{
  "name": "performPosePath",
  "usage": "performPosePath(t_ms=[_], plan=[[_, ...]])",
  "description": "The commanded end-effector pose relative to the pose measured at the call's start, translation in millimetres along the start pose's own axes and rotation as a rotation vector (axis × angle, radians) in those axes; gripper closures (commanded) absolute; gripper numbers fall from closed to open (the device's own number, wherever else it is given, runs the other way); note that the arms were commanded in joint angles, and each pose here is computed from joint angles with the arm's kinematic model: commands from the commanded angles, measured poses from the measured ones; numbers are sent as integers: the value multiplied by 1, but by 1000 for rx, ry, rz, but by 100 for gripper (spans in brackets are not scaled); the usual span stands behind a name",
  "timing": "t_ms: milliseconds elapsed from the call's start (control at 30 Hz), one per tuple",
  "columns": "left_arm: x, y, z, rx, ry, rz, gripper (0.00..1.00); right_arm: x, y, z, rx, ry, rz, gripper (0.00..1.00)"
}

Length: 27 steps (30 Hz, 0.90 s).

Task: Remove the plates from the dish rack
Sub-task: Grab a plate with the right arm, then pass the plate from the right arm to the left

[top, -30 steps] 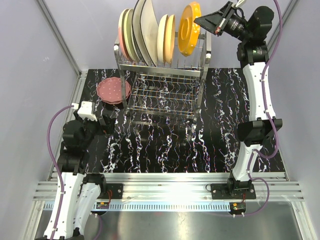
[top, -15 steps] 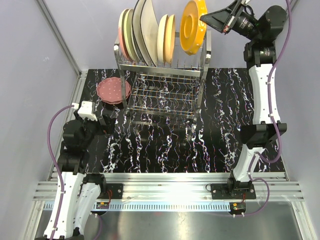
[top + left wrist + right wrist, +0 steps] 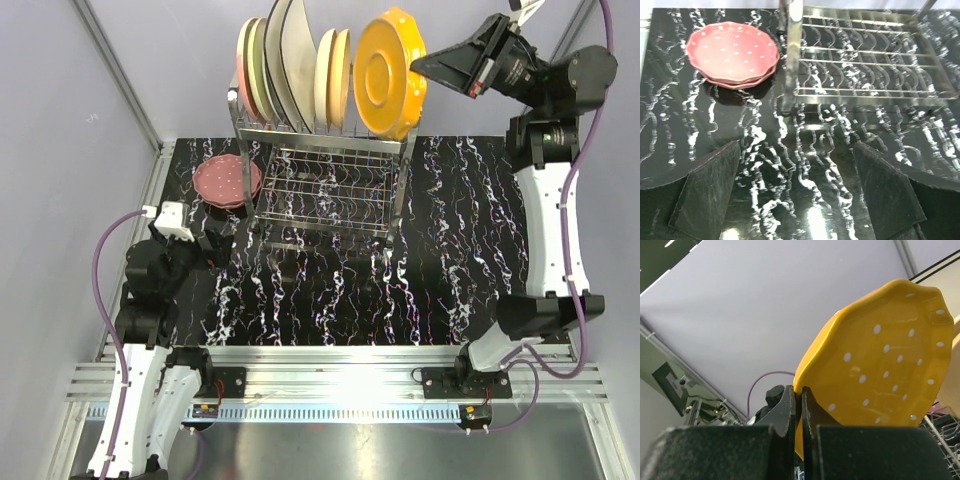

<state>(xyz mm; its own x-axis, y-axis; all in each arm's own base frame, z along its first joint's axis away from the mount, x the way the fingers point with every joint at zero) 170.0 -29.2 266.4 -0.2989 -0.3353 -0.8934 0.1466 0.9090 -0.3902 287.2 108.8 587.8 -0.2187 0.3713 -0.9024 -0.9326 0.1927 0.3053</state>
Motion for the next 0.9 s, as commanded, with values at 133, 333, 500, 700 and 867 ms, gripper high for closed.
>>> performPosePath(t_ms=[133,333,500,700,867], plan=[[-14,-34,-1,214,0,-254,1,7,80,-24,-90,4,-184,100],[-24,-67,-9,413,112,-588,1,48,86,-45,-82,112,-149,100],[-24,-76,-6,416,241,-858,1,96,85,-64,-46,208,-77,100],[-13,-94,1,332,359,-1036,1,154,66,-85,24,313,-92,100],[11,-128,15,267,510,-1128,1,192,49,-93,33,381,-119,100]])
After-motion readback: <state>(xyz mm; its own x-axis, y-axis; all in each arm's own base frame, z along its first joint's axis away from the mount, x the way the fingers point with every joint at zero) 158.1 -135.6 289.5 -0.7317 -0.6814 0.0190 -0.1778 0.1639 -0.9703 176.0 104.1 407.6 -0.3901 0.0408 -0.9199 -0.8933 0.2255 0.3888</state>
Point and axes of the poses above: each gripper's point midway between its finger pads, its own z axis out along the fingers, its own y axis along the line the jaws close on, x = y × z, the point moved 9 cm from there along -z, back along the fingers, and after that the axes turned 15 degrees about -z, right-handed, at the moved point
